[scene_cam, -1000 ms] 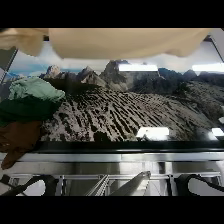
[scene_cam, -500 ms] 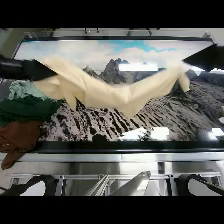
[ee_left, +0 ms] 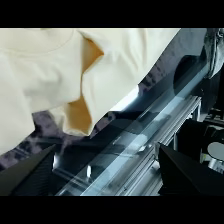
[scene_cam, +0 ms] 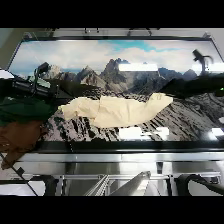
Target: Fold the shirts.
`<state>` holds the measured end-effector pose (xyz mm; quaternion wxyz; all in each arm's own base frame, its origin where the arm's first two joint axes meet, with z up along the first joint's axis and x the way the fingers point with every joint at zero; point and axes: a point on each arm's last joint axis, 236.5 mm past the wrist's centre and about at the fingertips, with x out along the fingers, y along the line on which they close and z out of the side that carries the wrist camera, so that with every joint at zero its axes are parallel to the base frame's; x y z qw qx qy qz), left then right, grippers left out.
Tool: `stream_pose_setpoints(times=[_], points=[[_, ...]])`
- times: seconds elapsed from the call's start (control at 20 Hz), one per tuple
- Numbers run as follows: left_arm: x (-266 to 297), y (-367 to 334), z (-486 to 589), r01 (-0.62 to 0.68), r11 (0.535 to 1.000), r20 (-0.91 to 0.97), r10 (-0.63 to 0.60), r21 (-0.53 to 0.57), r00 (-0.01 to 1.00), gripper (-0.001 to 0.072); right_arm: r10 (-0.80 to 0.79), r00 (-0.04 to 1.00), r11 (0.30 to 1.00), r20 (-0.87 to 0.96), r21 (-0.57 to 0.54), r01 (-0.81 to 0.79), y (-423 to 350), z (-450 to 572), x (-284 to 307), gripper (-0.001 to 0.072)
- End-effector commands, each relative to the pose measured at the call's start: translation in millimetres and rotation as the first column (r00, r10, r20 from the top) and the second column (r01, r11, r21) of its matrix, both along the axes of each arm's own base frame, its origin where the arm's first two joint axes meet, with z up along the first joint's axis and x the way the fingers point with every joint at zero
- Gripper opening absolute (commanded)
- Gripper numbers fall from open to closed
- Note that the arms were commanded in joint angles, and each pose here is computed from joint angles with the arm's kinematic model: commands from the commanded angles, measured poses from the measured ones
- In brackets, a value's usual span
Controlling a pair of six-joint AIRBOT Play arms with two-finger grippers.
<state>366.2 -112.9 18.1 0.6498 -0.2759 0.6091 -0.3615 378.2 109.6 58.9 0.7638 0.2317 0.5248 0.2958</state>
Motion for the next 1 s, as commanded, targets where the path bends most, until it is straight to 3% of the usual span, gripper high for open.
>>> stream_pose_setpoints(times=[0.0, 0.35, 0.65, 0.75, 0.95], points=[[-4, 3, -38, -0.002, 1.000, -0.121, -0.002, -0.030, 0.993, 0.0706, -0.121, 0.991, 0.992, -0.059, -0.048, 0.118, -4, -53, 18, 0.0664], [7, 31, -48, -0.083, 0.996, -0.124, 0.079, -0.026, 0.989, 0.0706, -0.498, 0.853, 0.867, -0.157, -0.059, 0.495, -149, -97, 44, 0.0640], [10, 73, -51, -0.180, 0.984, -0.133, 0.177, -0.012, 0.975, 0.0705, -0.461, 0.841, 0.881, -0.283, -0.033, 0.472, -146, -158, 50, 0.0638], [7, 72, -60, -0.163, 0.986, -0.143, 0.167, 0.040, 0.976, 0.0705, -0.421, 0.859, 0.900, -0.291, -0.019, 0.435, -136, -163, 65, 0.0516], [8, 48, -78, -0.085, 0.989, -0.116, 0.099, 0.119, 0.988, 0.0705, -0.342, 0.879, 0.930, -0.332, 0.012, 0.366, -113, -170, 82, 0.0504]])
